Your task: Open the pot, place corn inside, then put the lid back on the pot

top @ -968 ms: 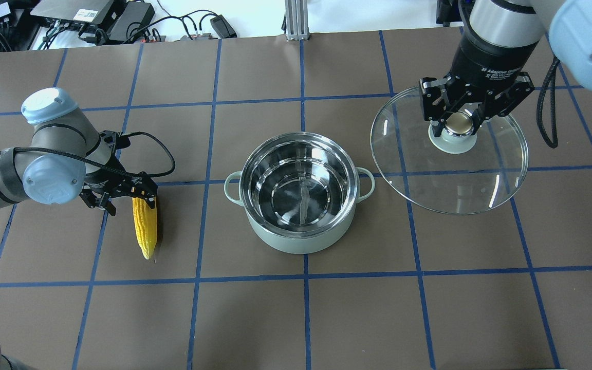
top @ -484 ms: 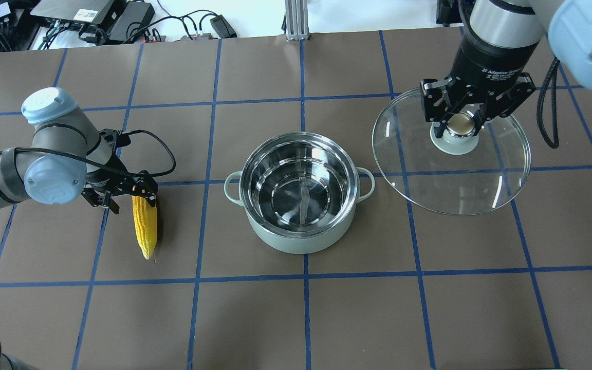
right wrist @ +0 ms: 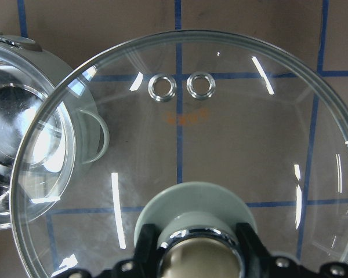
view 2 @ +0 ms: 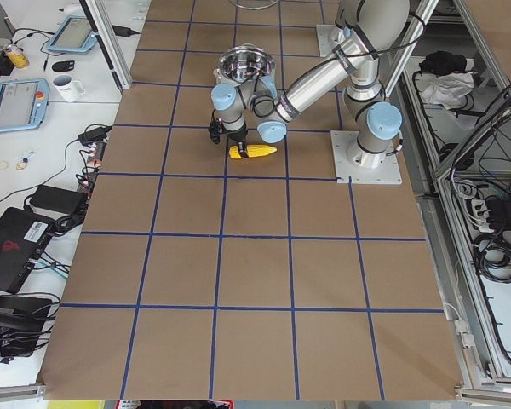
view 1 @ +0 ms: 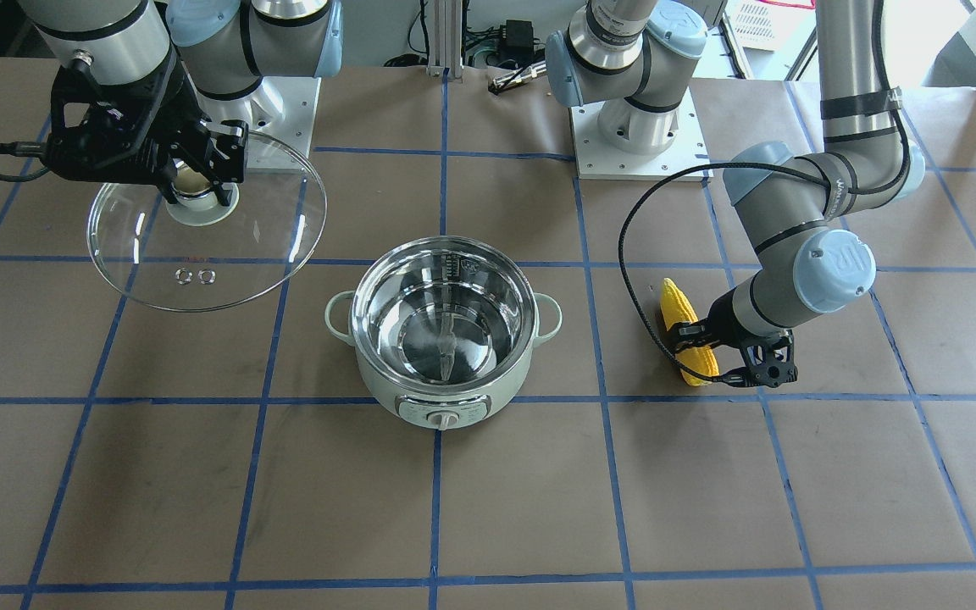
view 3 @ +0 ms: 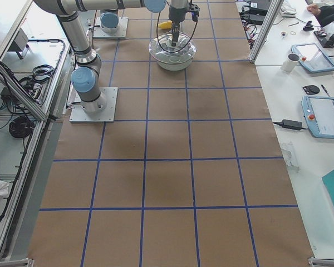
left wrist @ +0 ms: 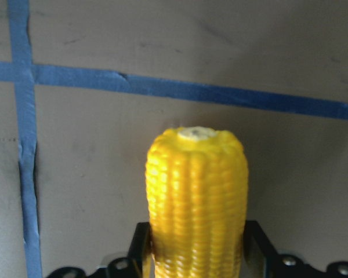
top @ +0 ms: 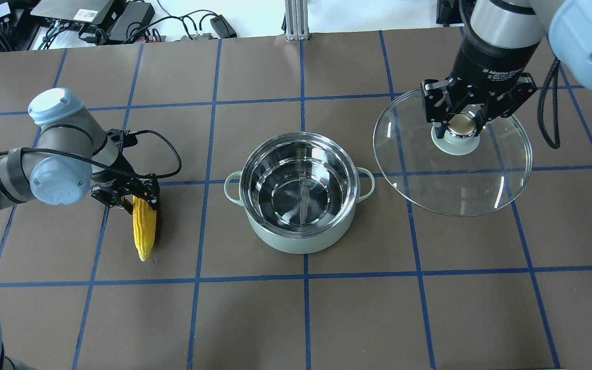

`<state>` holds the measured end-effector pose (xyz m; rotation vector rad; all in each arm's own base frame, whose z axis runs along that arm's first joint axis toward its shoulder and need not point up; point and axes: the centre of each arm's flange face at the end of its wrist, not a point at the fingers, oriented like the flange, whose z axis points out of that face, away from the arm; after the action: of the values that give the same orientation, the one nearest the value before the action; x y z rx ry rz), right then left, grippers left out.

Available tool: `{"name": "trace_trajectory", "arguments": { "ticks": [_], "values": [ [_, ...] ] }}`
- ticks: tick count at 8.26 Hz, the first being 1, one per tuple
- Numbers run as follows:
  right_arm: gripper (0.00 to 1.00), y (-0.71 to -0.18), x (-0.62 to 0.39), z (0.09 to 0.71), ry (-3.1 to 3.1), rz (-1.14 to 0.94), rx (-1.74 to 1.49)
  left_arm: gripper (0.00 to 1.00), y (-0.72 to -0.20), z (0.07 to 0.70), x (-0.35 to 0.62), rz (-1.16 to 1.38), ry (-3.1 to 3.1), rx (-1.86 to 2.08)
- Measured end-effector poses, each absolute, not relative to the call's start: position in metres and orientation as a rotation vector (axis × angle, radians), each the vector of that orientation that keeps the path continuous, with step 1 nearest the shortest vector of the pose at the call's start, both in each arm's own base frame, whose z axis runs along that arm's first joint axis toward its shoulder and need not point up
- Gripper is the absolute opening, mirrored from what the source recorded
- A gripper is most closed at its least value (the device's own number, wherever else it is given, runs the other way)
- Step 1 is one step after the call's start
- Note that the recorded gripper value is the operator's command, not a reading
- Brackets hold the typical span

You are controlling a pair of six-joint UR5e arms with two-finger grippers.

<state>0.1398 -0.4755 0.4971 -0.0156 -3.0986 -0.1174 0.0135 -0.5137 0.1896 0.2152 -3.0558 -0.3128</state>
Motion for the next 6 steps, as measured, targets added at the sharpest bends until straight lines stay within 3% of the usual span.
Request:
{"name": "trace_trajectory", "arguments": {
  "ticks": [1,6],
  "values": [
    [0.49,-0.475,0.140,0.497,-3.097,-0.118,-0.015,0.00,-0.514,0.190,0.009,-0.311,-3.050,0.207],
    [0.48,-0.474,0.140,0.497,-3.096,-0.135,-0.015,0.00,-0.502,0.210,0.007,-0.433,-3.113,0.244]
  ]
}}
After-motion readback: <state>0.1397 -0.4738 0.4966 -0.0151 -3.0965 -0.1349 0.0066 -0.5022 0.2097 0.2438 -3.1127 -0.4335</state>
